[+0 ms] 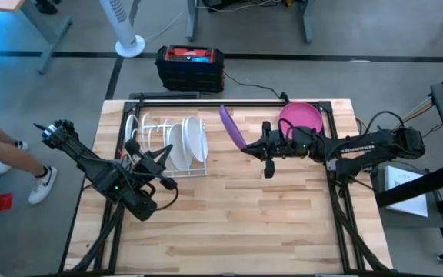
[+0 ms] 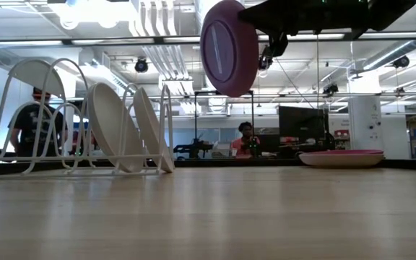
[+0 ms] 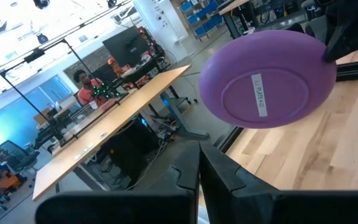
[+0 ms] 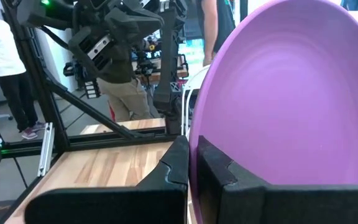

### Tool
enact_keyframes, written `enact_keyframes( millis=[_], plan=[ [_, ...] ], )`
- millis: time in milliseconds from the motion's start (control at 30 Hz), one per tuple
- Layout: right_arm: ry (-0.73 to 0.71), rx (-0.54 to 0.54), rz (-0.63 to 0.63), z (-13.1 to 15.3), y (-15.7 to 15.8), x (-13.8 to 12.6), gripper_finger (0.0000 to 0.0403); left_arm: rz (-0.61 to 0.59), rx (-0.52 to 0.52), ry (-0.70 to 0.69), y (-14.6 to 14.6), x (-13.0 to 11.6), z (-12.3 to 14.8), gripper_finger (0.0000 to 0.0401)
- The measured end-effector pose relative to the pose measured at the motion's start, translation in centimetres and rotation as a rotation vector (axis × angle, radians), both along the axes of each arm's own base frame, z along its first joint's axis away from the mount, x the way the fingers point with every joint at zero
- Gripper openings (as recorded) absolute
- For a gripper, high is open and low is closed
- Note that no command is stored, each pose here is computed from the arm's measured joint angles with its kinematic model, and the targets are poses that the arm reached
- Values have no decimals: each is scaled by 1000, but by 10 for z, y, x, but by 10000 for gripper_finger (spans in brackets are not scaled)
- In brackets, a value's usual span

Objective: Sort dishes
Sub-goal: Put the violet plate into the white dish rack

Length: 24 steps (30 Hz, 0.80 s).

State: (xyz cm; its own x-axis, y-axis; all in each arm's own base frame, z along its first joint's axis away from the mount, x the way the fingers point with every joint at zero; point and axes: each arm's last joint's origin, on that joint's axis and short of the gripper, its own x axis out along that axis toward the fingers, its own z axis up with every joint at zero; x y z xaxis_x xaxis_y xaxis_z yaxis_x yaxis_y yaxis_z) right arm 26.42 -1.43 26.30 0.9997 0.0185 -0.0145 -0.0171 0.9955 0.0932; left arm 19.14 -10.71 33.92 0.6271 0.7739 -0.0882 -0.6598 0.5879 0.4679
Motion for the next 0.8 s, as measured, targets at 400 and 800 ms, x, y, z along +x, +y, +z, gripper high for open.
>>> enact_keyframes(
  millis=[400, 800],
  plan=[
    [-1, -9, 0, 0, 0, 0, 0, 0, 0, 0, 0, 0, 0, 0],
    [-1, -13, 0, 0, 0, 0, 0, -1, 0, 0, 0, 0, 0, 0]
  ],
)
